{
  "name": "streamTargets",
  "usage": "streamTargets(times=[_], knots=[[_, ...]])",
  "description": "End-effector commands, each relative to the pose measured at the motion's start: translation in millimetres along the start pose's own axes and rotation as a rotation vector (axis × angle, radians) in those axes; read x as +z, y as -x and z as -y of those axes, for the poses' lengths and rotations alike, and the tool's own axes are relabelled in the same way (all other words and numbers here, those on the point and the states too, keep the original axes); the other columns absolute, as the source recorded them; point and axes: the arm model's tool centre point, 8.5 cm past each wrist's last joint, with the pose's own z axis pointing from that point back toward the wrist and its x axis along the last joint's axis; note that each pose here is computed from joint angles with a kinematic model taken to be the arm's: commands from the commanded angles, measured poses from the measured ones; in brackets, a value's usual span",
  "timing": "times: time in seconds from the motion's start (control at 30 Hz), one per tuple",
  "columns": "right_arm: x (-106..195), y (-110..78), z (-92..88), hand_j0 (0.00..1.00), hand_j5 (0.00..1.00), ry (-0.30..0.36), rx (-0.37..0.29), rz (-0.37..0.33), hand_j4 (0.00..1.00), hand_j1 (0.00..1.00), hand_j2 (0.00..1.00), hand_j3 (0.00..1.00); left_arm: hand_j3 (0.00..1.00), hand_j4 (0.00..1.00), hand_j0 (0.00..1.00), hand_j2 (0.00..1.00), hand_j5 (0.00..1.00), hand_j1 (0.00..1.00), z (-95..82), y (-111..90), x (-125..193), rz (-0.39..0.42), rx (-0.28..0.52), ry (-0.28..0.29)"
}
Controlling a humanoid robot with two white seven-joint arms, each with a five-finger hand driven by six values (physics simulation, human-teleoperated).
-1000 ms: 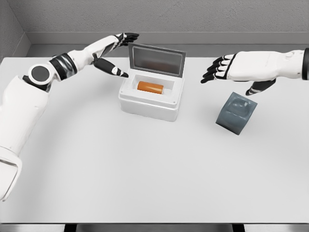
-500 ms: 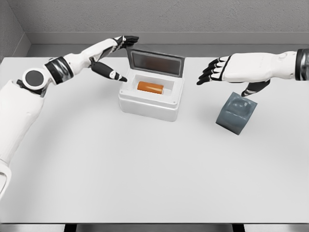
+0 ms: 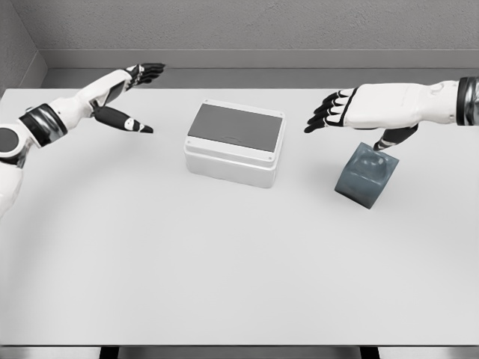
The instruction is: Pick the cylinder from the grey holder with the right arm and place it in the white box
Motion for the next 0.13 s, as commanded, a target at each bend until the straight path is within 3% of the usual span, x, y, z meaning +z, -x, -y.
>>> streamTargets(times=[0.0,0.1], knots=[[-0.4,-0.1,1.0,1.0,1.0,0.005,-0.004,0.001,1.0,1.0,1.0,1.0,1.0,1.0,1.0,1.0,1.0,1.0,-7.2,4.2,7.8,-0.012,0.007,-0.022],[1.0,2.2,-0.7,1.0,1.0,0.003,-0.009,-0.007,1.0,1.0,1.0,1.0,1.0,1.0,1.0,1.0,1.0,1.0,-8.4,12.4,16.1,-0.039,0.011,-0.028]])
